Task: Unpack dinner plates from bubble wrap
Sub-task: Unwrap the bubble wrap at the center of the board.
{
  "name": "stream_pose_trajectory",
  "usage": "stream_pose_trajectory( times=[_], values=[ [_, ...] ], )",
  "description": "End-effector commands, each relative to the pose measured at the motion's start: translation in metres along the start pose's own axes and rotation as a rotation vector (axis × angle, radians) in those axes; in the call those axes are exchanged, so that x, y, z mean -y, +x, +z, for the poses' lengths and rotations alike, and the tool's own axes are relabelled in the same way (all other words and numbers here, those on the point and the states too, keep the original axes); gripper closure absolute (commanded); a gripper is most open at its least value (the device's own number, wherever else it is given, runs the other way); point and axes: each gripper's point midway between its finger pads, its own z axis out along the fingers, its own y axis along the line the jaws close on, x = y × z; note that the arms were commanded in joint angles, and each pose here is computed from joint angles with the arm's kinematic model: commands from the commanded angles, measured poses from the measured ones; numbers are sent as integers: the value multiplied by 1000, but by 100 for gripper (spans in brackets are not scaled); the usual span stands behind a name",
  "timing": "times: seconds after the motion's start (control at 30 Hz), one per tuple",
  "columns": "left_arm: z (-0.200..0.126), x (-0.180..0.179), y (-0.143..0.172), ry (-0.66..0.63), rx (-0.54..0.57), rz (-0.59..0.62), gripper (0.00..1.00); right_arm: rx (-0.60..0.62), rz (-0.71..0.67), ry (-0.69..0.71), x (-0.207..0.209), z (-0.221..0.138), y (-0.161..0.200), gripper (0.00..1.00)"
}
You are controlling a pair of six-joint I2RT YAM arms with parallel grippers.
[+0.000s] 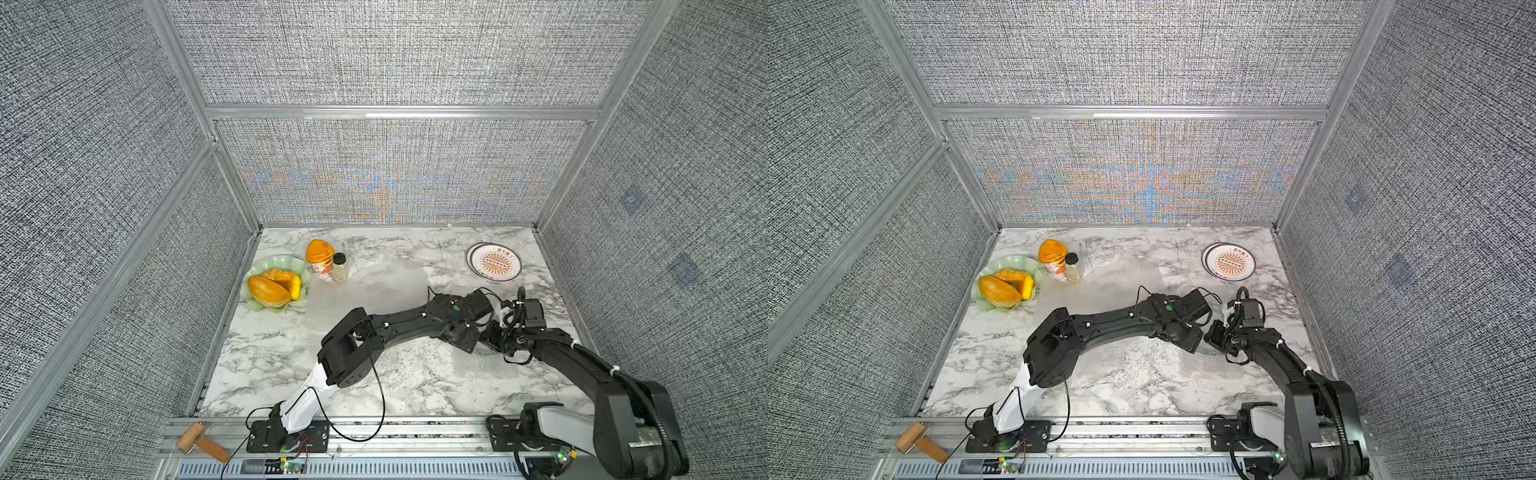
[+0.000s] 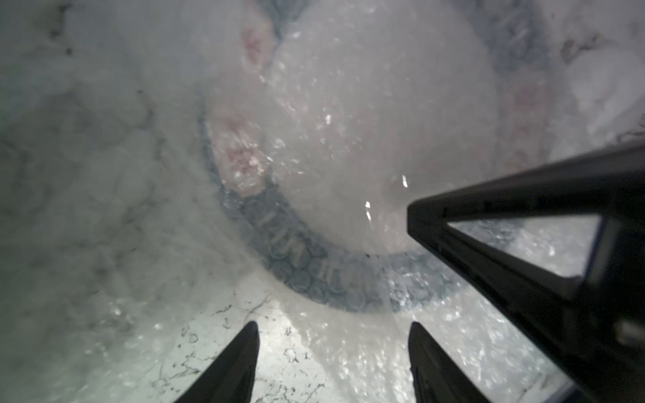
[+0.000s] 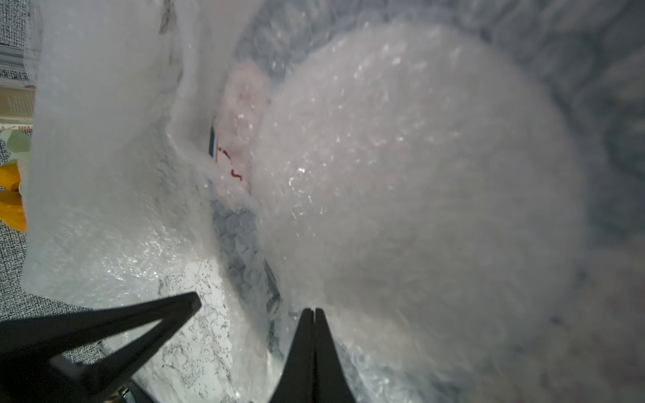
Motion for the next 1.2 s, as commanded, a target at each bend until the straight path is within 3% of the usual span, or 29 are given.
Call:
stream_pose_trajectory(
  times=[0.0,0.33,0.63,0.8,1.17],
  values=[
    [6,-13,-2,-81,-3,-26,33,-9,22,-36,-3,4,5,97],
    [19,-18,-14,-155,-7,-39,45,-15,26,-39,0,4,12,97],
    [19,-25,-12,-190,-10,-53,77,-16,26,-47,-1,6,11,97],
    [16,-18,-13,-150,-4,-62,100,-20,30,-34,3,9,11,97],
    [-21,-7,-8,-23,60,-124,100,41,170,46,19,11,-5,99]
  ],
)
